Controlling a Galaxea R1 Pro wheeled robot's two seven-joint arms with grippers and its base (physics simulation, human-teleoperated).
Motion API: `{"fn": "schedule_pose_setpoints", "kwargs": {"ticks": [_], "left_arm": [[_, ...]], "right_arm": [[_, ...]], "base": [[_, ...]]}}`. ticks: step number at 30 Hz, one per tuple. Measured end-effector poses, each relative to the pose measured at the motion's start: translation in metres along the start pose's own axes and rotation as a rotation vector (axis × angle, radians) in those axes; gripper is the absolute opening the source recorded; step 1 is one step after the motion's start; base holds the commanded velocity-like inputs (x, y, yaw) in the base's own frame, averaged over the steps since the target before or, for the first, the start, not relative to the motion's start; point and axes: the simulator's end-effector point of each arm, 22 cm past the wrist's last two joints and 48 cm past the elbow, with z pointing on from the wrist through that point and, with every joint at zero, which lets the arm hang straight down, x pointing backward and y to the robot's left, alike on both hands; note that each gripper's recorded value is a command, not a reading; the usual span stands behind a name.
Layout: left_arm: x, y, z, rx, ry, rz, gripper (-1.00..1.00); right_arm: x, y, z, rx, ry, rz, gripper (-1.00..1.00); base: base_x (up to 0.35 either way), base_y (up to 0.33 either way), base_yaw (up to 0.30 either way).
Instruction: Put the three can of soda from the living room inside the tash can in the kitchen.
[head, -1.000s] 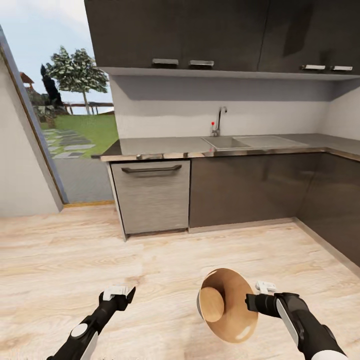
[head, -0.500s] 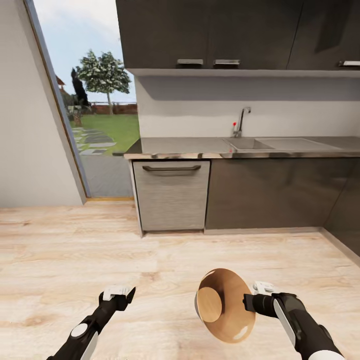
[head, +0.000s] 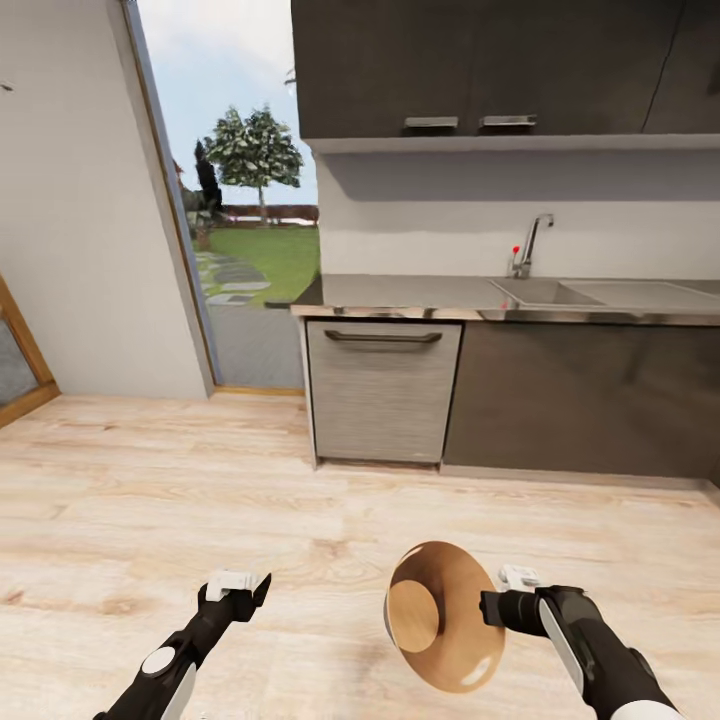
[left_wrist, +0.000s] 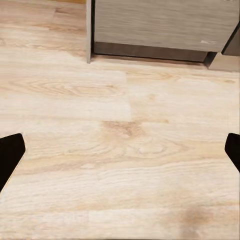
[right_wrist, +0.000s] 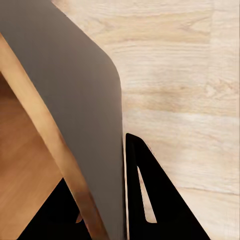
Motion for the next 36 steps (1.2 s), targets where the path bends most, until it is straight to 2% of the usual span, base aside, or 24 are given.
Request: {"fn": "schedule_pose_setpoints", "kwargs": {"ticks": [11, 13, 14, 17, 19, 20, 23, 28, 30, 32, 34, 36], "left_arm": [[0.0, 0.0, 0.0, 0.0, 0.0, 0.0, 1.0], [0.0, 0.0, 0.0, 0.0, 0.0, 0.0, 1.0], [0.0, 0.0, 0.0, 0.0, 0.0, 0.0, 1.0], [0.0, 0.0, 0.0, 0.0, 0.0, -0.001, 1.0], [-0.001, 0.0, 0.0, 0.0, -0.001, -0.001, 1.0], [-0.001, 0.0, 0.0, 0.0, -0.001, -0.001, 1.0], [-0.001, 0.0, 0.0, 0.0, -0.002, -0.001, 1.0], [0.001, 0.0, 0.0, 0.0, 0.0, -0.002, 1.0], [0.001, 0.0, 0.0, -0.001, 0.001, -0.003, 1.0], [0.001, 0.0, 0.001, -0.003, 0.001, -0.003, 1.0], [0.001, 0.0, 0.001, -0.004, 0.0, -0.003, 1.0], [0.0, 0.0, 0.001, -0.004, -0.002, -0.003, 1.0]], "right_arm": [[0.009, 0.0, 0.003, 0.005, 0.027, -0.004, -1.0], [0.013, 0.0, 0.004, 0.01, 0.044, -0.021, -1.0], [0.017, 0.0, 0.004, 0.016, 0.058, -0.032, -1.0], [0.039, -0.005, 0.003, 0.051, 0.16, -0.066, -1.0], [0.057, -0.005, 0.0, 0.071, 0.259, -0.065, -1.0], [0.064, -0.006, 0.0, 0.074, 0.282, -0.059, -1.0], [0.048, -0.004, -0.004, 0.086, 0.278, -0.074, -1.0], [-0.004, 0.015, -0.015, 0.093, 0.309, -0.12, -1.0], [-0.034, 0.021, -0.02, 0.102, 0.252, -0.156, -1.0], [-0.043, 0.038, -0.018, 0.096, 0.253, -0.197, -1.0], [-0.043, 0.052, -0.016, 0.064, 0.256, -0.2, -1.0], [-0.042, 0.055, -0.014, 0.067, 0.261, -0.218, -1.0]], "base": [[0.0, 0.0, 0.248], [0.0, 0.0, 0.248], [0.0, 0.0, 0.248], [0.0, 0.0, 0.248], [0.0, 0.0, 0.248], [0.0, 0.0, 0.248], [0.0, 0.0, 0.247], [0.0, 0.0, 0.229], [0.0, 0.0, 0.21], [0.0, 0.0, 0.21], [0.0, 0.0, 0.214], [0.0, 0.0, 0.216]]}}
